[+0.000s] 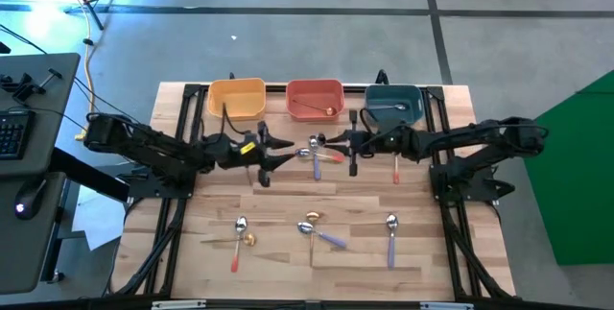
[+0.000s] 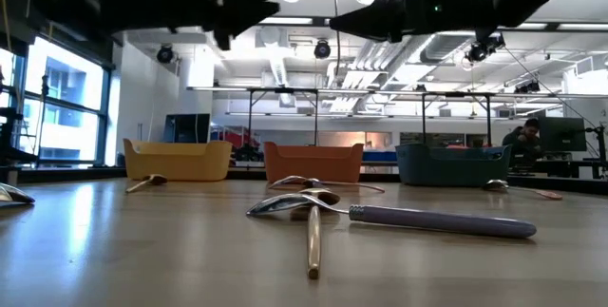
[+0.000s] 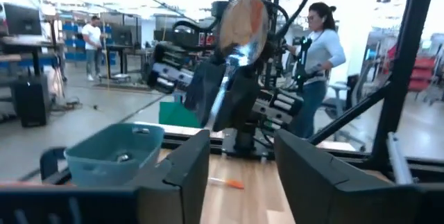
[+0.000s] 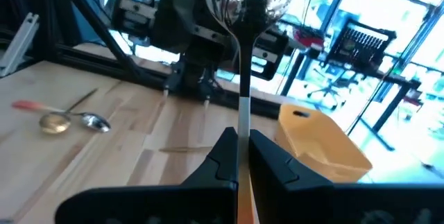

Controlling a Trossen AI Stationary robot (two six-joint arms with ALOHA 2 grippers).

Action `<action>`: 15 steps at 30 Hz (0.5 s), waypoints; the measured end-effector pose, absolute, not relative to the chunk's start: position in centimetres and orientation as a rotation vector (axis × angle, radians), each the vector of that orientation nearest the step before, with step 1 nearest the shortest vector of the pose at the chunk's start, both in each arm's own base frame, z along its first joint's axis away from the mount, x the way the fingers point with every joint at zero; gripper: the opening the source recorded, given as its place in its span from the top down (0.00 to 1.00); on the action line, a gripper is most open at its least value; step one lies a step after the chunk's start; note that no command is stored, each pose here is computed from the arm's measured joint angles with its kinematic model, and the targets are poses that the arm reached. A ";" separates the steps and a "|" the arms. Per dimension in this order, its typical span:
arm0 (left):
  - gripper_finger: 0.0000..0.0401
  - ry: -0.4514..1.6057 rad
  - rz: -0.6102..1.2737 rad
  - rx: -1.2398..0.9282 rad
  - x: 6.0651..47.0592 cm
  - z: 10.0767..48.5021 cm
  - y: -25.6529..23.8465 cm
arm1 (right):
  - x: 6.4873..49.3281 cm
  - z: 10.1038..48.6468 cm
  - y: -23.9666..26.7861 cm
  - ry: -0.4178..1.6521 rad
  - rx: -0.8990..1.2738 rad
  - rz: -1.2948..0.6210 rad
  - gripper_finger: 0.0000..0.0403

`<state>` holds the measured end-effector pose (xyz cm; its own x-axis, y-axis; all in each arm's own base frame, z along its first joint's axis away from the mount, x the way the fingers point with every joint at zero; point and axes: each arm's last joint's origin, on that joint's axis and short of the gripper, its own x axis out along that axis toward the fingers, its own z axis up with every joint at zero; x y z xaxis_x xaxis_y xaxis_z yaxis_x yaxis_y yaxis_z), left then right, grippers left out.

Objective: Sort silverware by color (type)
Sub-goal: Put the orange spoon into the yellow bin

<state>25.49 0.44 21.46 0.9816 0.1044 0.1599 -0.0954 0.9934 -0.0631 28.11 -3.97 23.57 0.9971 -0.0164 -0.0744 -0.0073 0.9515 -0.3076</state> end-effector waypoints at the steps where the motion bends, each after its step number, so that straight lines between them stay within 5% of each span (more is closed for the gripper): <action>1: 0.59 -0.160 0.103 -0.036 26.1 21.8 0.5 | 28.1 23.6 -4.1 0.075 -0.319 -0.004 0.99; 15: 0.59 -0.110 0.013 0.092 33.9 24.0 2.7 | 28.0 23.7 -4.9 0.065 -0.329 -0.003 0.99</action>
<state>33.94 2.70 24.02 0.9939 0.0075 0.1102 -0.0177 0.9957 0.0914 27.97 -4.89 23.69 0.9979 -0.0135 -0.0633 -0.0077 0.9463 -0.3233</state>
